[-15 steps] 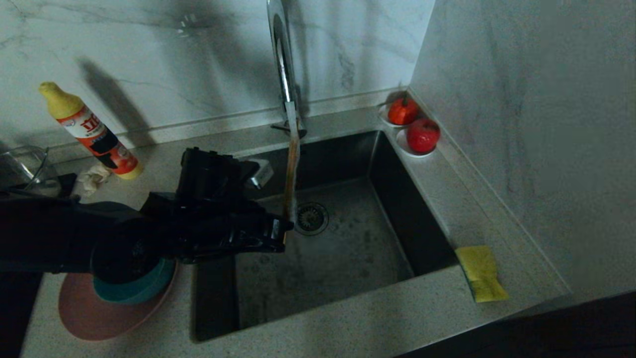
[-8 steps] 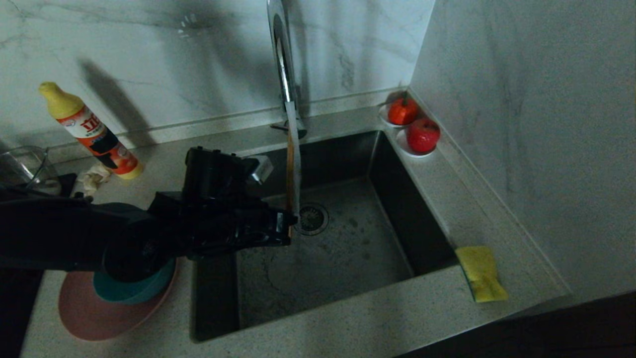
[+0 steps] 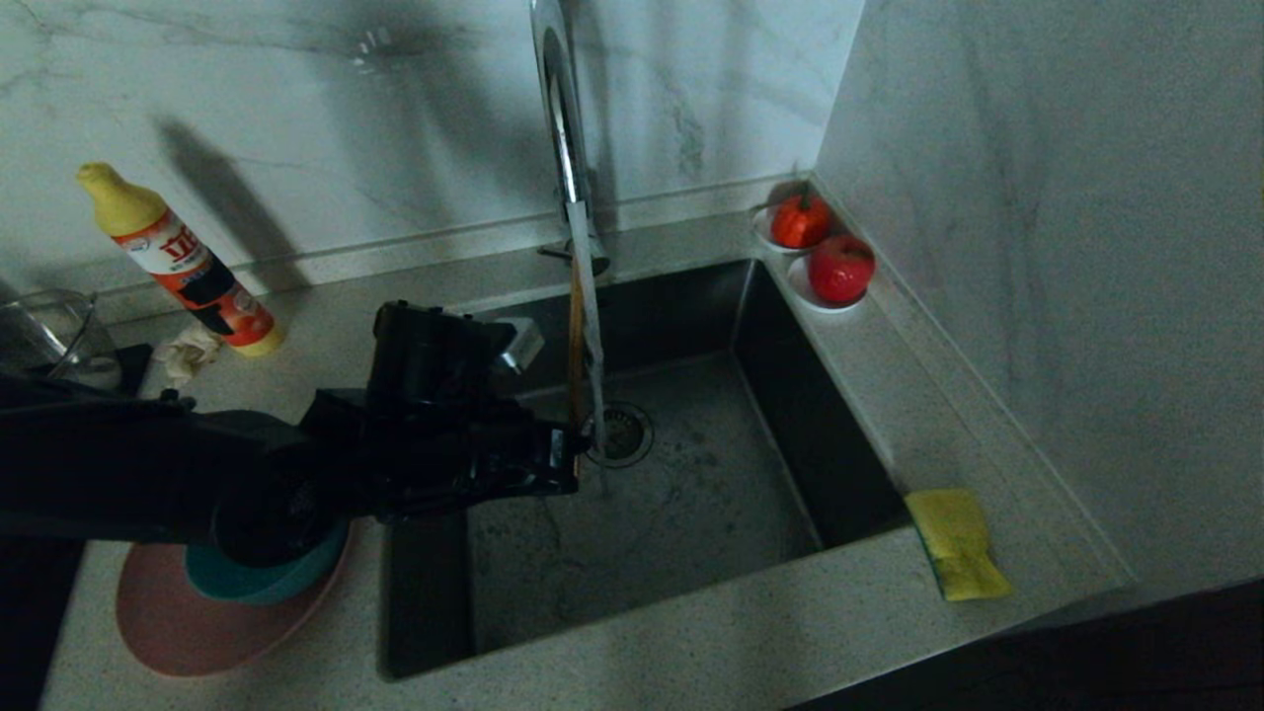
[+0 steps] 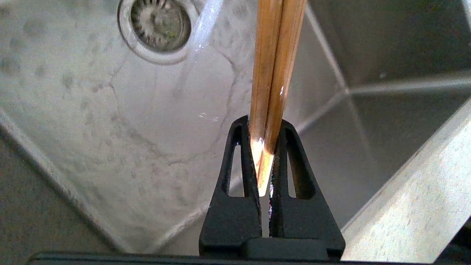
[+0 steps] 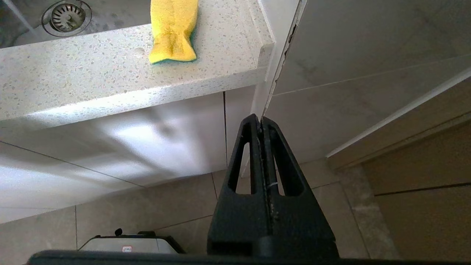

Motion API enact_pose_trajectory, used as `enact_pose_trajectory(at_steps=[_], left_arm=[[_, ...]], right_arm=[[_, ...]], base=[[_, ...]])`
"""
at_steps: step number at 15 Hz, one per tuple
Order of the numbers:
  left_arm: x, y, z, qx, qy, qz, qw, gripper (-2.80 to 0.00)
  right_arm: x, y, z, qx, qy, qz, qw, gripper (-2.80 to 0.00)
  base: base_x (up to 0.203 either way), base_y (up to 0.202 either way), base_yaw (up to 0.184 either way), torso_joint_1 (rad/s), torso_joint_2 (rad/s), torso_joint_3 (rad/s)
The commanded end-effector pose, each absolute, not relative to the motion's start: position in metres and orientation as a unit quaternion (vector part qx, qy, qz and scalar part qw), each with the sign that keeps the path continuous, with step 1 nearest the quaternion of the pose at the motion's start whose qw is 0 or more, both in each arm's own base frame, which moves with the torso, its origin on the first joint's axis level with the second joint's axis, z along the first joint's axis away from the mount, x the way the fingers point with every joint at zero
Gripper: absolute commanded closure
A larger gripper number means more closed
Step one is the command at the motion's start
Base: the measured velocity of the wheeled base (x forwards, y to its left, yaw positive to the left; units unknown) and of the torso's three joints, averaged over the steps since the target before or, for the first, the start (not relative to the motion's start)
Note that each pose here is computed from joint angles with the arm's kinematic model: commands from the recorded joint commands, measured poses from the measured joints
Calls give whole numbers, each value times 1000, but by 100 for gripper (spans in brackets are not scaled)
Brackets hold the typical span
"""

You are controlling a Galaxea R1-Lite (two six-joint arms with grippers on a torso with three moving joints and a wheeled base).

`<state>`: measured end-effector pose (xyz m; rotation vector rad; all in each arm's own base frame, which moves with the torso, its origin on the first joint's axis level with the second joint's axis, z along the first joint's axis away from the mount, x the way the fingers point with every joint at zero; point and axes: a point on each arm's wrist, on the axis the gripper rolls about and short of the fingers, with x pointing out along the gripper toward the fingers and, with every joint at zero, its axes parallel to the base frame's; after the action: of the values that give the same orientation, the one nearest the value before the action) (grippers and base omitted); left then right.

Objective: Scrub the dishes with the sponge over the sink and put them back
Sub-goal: Rinse the chopsticks, then place the chopsticks on the glass basin

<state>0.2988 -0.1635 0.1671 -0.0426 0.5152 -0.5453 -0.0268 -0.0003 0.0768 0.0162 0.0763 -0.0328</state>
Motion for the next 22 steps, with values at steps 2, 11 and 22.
enact_pose_trajectory(at_steps=[2, 11, 22], left_arm=[[277, -151, 177, -14, 275, -257, 926, 0], [203, -112, 218, -48, 436, -202, 875, 0], [174, -95, 243, -212, 551, -88, 803, 0]], right_arm=[[-27, 0, 77, 8, 38, -16, 999, 0], [-27, 0, 77, 8, 38, -16, 999, 0], [-27, 0, 77, 8, 38, -16, 999, 0]], base=[[0, 0, 0, 0, 0, 0], [0, 0, 0, 0, 0, 0], [0, 0, 0, 0, 0, 0]])
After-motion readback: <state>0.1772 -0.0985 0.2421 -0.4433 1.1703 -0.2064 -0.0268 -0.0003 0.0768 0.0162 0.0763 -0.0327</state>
